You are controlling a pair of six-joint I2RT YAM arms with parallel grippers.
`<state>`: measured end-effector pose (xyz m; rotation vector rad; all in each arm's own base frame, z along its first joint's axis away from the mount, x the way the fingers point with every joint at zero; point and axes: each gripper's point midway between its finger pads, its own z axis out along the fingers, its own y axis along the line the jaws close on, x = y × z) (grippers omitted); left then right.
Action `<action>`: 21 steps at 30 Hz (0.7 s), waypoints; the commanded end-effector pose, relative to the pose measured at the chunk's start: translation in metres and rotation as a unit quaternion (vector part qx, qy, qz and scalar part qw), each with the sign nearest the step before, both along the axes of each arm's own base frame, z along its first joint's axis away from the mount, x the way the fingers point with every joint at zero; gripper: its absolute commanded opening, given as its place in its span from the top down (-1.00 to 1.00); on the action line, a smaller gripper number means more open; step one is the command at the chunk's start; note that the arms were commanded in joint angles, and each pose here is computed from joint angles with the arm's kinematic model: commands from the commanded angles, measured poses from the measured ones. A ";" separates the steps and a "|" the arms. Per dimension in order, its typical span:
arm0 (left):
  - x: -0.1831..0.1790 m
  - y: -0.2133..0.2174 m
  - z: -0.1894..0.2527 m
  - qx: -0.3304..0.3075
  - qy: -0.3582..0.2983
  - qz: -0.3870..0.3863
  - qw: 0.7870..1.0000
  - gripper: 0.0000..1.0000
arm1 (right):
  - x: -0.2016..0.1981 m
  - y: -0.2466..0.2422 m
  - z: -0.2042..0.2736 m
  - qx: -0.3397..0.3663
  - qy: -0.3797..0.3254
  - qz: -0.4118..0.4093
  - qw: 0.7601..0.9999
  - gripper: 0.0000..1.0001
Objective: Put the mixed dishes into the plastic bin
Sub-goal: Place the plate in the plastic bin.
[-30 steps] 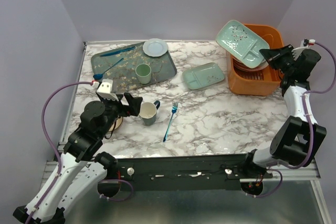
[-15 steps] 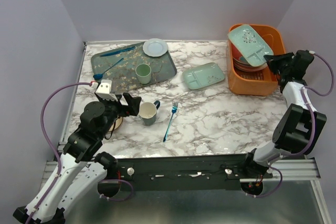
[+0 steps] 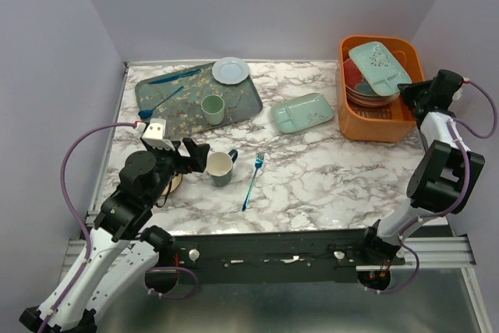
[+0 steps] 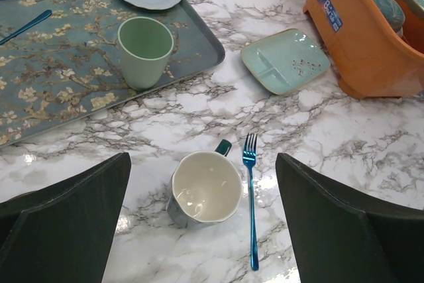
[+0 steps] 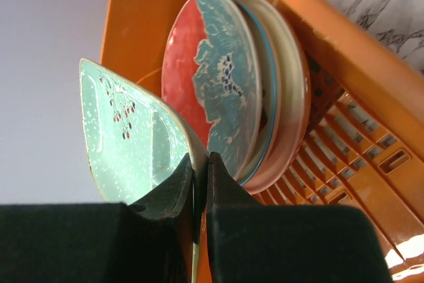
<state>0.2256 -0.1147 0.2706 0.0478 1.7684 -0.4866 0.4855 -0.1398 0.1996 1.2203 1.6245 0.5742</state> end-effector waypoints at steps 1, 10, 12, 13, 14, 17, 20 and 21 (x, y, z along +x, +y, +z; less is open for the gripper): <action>0.003 0.008 -0.001 0.007 -0.006 0.018 1.000 -0.97 | 0.023 -0.015 0.037 -0.016 -0.052 -0.024 0.998 0.99; 0.003 0.008 -0.001 0.006 -0.009 0.019 1.000 -0.97 | 0.036 -0.016 0.019 -0.013 -0.032 -0.021 0.999 1.00; 0.003 0.008 -0.001 0.006 -0.008 0.019 1.000 -0.97 | 0.038 -0.015 0.013 -0.013 -0.026 -0.018 0.999 0.99; 0.002 0.008 -0.001 0.006 -0.009 0.019 1.000 -0.97 | 0.038 -0.015 0.012 -0.013 -0.025 -0.017 0.999 0.99; 0.003 0.008 0.000 0.006 -0.009 0.019 1.000 -0.97 | 0.038 -0.015 0.011 -0.013 -0.024 -0.017 0.999 0.98; 0.003 0.008 -0.001 0.006 -0.008 0.018 1.000 -0.97 | 0.040 -0.014 0.004 -0.011 -0.018 -0.015 1.000 0.92; 0.003 0.008 -0.002 0.005 -0.008 0.018 1.000 -0.97 | 0.041 -0.012 -0.001 -0.012 -0.013 -0.012 1.000 0.89; 0.003 0.008 -0.002 0.006 -0.008 0.018 1.000 -0.97 | 0.041 -0.013 -0.001 -0.012 -0.012 -0.013 1.000 0.89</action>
